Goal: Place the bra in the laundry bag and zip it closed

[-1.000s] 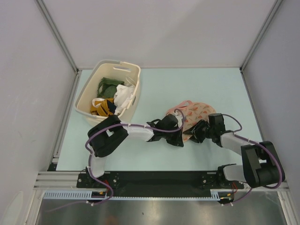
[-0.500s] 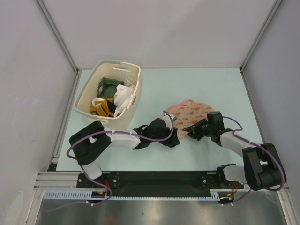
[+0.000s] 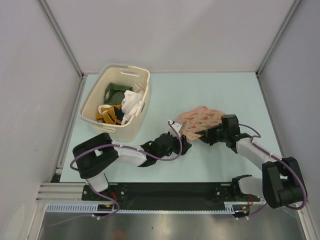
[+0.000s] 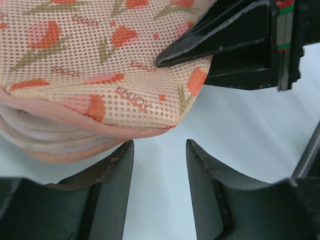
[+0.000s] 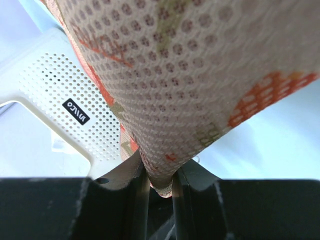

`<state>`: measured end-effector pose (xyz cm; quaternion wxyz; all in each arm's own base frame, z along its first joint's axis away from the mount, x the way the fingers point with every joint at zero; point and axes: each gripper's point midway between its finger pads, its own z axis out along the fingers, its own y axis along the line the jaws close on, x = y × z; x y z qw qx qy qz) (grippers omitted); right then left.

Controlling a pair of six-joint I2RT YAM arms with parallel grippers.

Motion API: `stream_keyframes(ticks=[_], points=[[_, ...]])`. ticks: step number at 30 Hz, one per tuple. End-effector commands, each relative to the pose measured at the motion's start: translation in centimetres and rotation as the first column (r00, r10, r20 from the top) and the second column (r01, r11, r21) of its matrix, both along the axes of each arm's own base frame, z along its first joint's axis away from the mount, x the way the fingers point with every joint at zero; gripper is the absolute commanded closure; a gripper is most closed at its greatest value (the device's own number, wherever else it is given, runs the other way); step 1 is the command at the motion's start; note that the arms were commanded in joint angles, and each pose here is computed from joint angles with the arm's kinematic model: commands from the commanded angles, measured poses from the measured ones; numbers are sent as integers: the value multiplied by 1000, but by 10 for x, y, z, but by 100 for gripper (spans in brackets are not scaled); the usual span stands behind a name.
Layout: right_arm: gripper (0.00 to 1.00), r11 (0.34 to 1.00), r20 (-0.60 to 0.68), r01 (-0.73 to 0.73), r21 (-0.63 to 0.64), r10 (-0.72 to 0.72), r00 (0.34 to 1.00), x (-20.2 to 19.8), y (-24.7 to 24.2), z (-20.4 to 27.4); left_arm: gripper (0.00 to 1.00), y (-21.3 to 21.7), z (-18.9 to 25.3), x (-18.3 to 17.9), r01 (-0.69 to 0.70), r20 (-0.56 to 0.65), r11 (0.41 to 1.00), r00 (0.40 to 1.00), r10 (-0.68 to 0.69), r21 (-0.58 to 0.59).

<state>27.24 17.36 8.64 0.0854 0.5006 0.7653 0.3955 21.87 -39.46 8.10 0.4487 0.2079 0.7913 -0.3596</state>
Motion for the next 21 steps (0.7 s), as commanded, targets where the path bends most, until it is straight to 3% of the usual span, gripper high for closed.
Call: stream_keyframes(ticks=[1,18,21], points=[[75,998,10,52,21,-52,999,15,1,19,55,-15,17,19,-82,102,994,991,89,-72],[75,998,6,53,32,-53,999,18,3,22,51,-33,11,29,-177,141,980,972,188,-88],[78,998,3,48,43,-49,999,18,6,22,58,-35,12,32,-186,145,978,969,198,-88]])
